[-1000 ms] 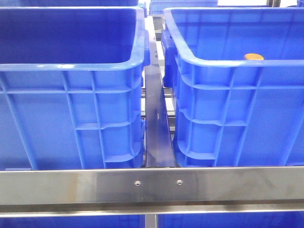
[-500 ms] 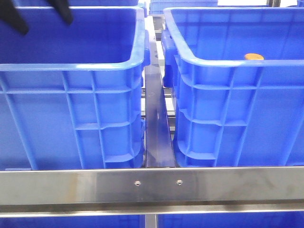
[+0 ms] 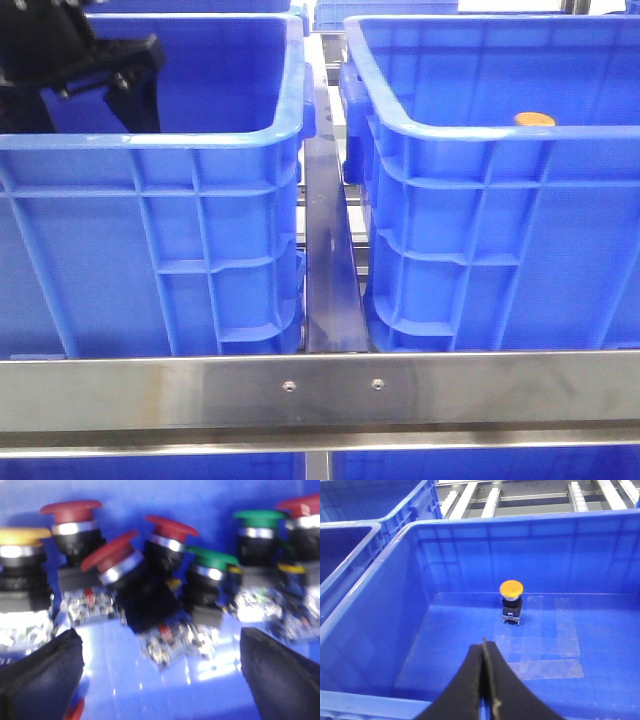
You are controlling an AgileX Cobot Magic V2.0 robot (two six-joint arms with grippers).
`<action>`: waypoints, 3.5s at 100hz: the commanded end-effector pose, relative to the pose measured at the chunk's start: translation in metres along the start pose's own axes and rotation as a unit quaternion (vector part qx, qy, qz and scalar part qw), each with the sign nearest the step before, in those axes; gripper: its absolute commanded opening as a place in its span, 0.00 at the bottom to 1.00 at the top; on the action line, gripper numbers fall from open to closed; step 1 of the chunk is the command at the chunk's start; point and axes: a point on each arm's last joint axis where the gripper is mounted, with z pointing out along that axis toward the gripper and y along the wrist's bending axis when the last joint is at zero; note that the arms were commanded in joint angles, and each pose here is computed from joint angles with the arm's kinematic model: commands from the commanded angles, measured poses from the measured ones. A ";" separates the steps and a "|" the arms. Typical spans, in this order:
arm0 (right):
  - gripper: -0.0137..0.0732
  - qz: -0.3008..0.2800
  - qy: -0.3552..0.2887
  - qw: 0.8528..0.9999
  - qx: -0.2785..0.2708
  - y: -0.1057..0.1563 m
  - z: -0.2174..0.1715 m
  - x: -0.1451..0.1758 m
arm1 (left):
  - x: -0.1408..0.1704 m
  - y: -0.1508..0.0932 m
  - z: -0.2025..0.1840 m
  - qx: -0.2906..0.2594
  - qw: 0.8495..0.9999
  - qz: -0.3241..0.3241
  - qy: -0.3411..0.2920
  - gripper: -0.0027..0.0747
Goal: Pick red and yellow buttons and place in box
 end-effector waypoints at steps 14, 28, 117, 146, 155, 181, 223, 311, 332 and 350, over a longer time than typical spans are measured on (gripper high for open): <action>0.08 0.006 -0.022 1.000 0.009 -0.001 -0.001 -0.010 | -0.018 -0.005 -0.012 0.023 0.997 -0.017 -0.076 0.81; 0.08 0.006 -0.022 1.000 0.009 -0.001 -0.001 -0.010 | -0.018 -0.004 -0.001 0.021 0.997 -0.019 -0.067 0.81; 0.08 0.006 -0.022 1.000 0.009 -0.001 -0.001 -0.010 | -0.018 -0.012 -0.047 0.042 0.992 0.033 -0.118 0.07; 0.08 0.006 -0.022 1.000 0.009 -0.001 -0.001 -0.010 | -0.006 -0.041 -0.110 0.172 0.955 0.154 -0.189 0.07; 0.08 0.006 -0.022 1.000 0.009 -0.001 -0.001 -0.010 | -0.002 -0.053 -0.124 0.233 0.931 0.189 -0.208 0.07; 0.08 0.006 -0.011 1.000 -0.013 0.003 -0.001 -0.008 | 0.017 -0.085 -0.137 0.354 0.879 0.262 -0.181 0.07; 0.08 0.007 -0.008 1.000 -0.015 0.003 0.000 -0.008 | 0.042 -0.136 -0.138 0.404 0.846 0.314 -0.150 0.07; 0.92 0.090 0.051 0.988 -0.114 0.020 0.021 -0.019 | 0.043 -0.138 -0.138 0.406 0.844 0.317 -0.149 0.07; 0.92 0.135 0.082 0.969 -0.191 0.033 0.039 -0.056 | 0.043 -0.138 -0.138 0.406 0.844 0.317 -0.149 0.07; 0.92 0.157 0.082 0.946 -0.272 0.047 0.048 -0.098 | 0.043 -0.139 -0.138 0.407 0.844 0.318 -0.147 0.07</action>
